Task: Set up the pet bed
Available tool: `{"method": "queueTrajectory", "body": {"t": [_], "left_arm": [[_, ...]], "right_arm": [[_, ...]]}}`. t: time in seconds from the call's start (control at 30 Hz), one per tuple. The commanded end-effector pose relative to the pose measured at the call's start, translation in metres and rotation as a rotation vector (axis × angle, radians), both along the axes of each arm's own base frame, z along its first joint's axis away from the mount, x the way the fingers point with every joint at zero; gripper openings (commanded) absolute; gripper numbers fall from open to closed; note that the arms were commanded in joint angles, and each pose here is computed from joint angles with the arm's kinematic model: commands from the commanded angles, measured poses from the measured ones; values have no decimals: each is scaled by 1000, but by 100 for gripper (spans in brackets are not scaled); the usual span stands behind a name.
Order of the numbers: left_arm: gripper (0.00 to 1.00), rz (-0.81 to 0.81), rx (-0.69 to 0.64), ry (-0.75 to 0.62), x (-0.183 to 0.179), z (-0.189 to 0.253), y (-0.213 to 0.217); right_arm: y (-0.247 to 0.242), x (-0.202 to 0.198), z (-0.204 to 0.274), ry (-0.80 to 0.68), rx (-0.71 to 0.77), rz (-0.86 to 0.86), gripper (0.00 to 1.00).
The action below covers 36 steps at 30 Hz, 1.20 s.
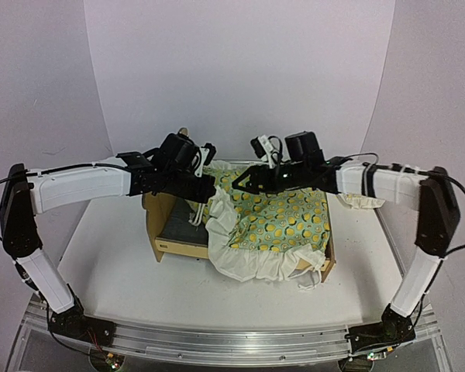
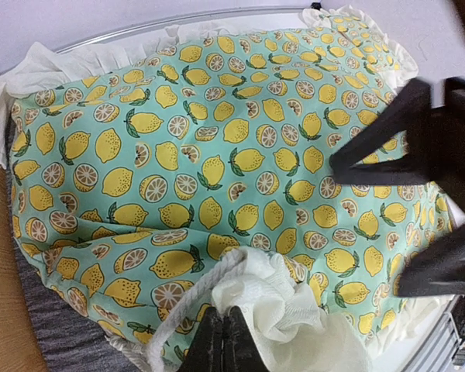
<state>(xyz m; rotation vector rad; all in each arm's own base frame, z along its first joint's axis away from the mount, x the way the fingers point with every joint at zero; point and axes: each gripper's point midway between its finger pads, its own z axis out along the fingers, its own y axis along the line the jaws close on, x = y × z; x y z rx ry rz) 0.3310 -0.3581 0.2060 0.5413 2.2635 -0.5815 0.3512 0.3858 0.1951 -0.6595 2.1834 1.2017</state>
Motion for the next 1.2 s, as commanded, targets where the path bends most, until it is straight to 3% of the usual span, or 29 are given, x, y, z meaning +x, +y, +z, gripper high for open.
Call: {"method": "queueTrajectory", "body": {"t": [0.0,0.2,0.4,0.53,0.63,0.67,0.83,0.87,1.03,1.17], "left_arm": [[0,46,-169,-30,4,58,2],[0,91,-226,1,1,67,7],[0,70,-257,31,-6,69,4],[0,70,-261,34,-8,70,7],[0,60,-263,39,-12,70,8],[0,61,-263,38,-13,70,9],[0,36,-268,31,-21,74,13],[1,20,-269,26,-24,77,14],[0,-28,-287,8,-41,87,27],[0,-139,-320,70,-71,82,29]], "right_arm": [[-7,-32,48,-425,-109,-32,83],[35,-59,56,-810,-258,-126,90],[38,-33,56,-903,-404,-382,89],[45,-30,52,-880,-371,-410,84],[53,-29,56,-854,-324,-410,75],[56,-29,58,-844,-306,-408,67],[60,-28,53,-764,-249,-365,4],[57,-28,51,-732,-225,-356,0],[63,-49,56,-602,-57,-133,0],[69,-66,57,-529,10,8,0]]}}
